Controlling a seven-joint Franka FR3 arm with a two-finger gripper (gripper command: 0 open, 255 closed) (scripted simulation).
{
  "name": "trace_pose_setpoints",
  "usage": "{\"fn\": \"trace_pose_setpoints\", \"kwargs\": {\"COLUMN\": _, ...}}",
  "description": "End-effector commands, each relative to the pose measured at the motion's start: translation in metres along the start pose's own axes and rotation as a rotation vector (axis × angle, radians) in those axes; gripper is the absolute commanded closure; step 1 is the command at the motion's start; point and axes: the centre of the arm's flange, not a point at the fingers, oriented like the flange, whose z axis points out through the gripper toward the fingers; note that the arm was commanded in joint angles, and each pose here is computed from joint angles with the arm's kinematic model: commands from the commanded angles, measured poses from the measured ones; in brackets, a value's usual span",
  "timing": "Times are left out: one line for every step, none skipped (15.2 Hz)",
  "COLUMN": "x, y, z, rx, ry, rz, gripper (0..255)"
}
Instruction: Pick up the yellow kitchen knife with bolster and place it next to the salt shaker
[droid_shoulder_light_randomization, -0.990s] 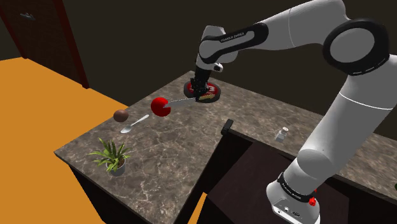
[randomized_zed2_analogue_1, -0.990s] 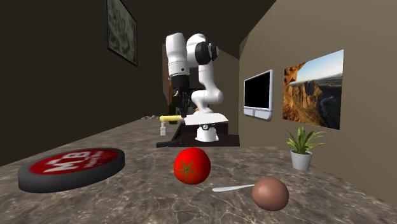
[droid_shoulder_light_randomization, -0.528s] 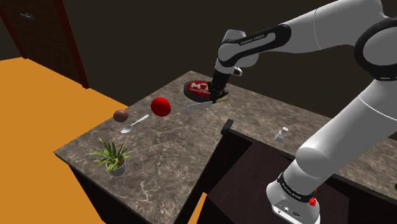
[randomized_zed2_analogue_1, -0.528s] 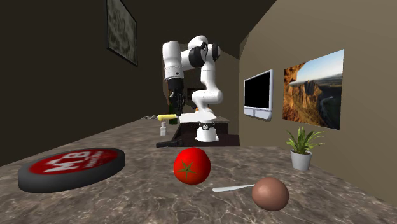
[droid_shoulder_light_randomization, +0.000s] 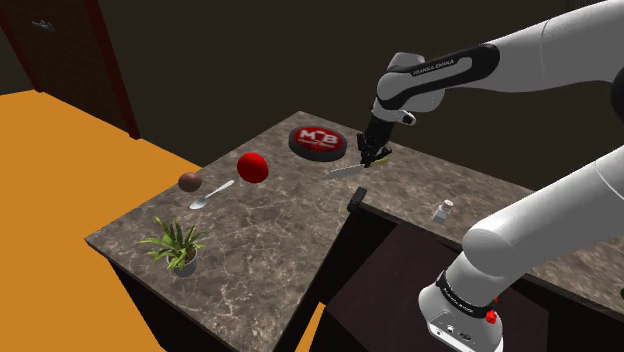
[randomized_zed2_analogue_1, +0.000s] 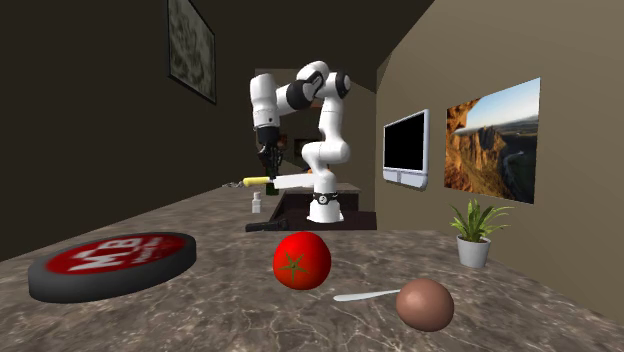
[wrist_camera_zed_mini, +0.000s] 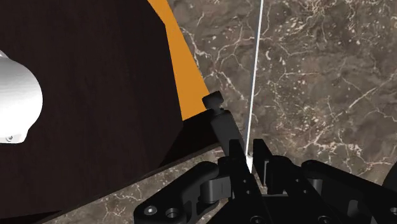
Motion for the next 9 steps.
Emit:
{"fn": "trace_pose_setpoints", "kwargs": {"x": 0.019, "y": 0.020, "z": -0.002, "rx": 0.000, "ry": -0.001, "rz": -0.001, "gripper": 255}}
{"fn": "trace_pose_setpoints", "kwargs": {"x": 0.028, "y": 0.030, "z": -0.003, "rx": 0.000, "ry": -0.001, "rz": -0.001, "gripper": 255}}
{"fn": "trace_pose_setpoints", "kwargs": {"x": 0.037, "y": 0.039, "z": -0.004, "rx": 0.000, "ry": -0.001, "rz": -0.001, "gripper": 255}}
{"fn": "trace_pose_setpoints", "kwargs": {"x": 0.046, "y": 0.049, "z": -0.005, "rx": 0.000, "ry": -0.001, "rz": -0.001, "gripper": 255}}
{"fn": "trace_pose_setpoints", "kwargs": {"x": 0.055, "y": 0.059, "z": -0.006, "rx": 0.000, "ry": -0.001, "rz": -0.001, "gripper": 255}}
{"fn": "trace_pose_setpoints", "kwargs": {"x": 0.064, "y": 0.068, "z": -0.008, "rx": 0.000, "ry": -0.001, "rz": -0.001, "gripper": 255}}
{"fn": "trace_pose_setpoints", "kwargs": {"x": 0.073, "y": 0.078, "z": -0.009, "rx": 0.000, "ry": -0.001, "rz": -0.001, "gripper": 255}}
{"fn": "trace_pose_setpoints", "kwargs": {"x": 0.082, "y": 0.088, "z": -0.010, "rx": 0.000, "ry": -0.001, "rz": -0.001, "gripper": 255}}
{"fn": "trace_pose_setpoints", "kwargs": {"x": 0.091, "y": 0.097, "z": -0.011, "rx": 0.000, "ry": -0.001, "rz": -0.001, "gripper": 255}}
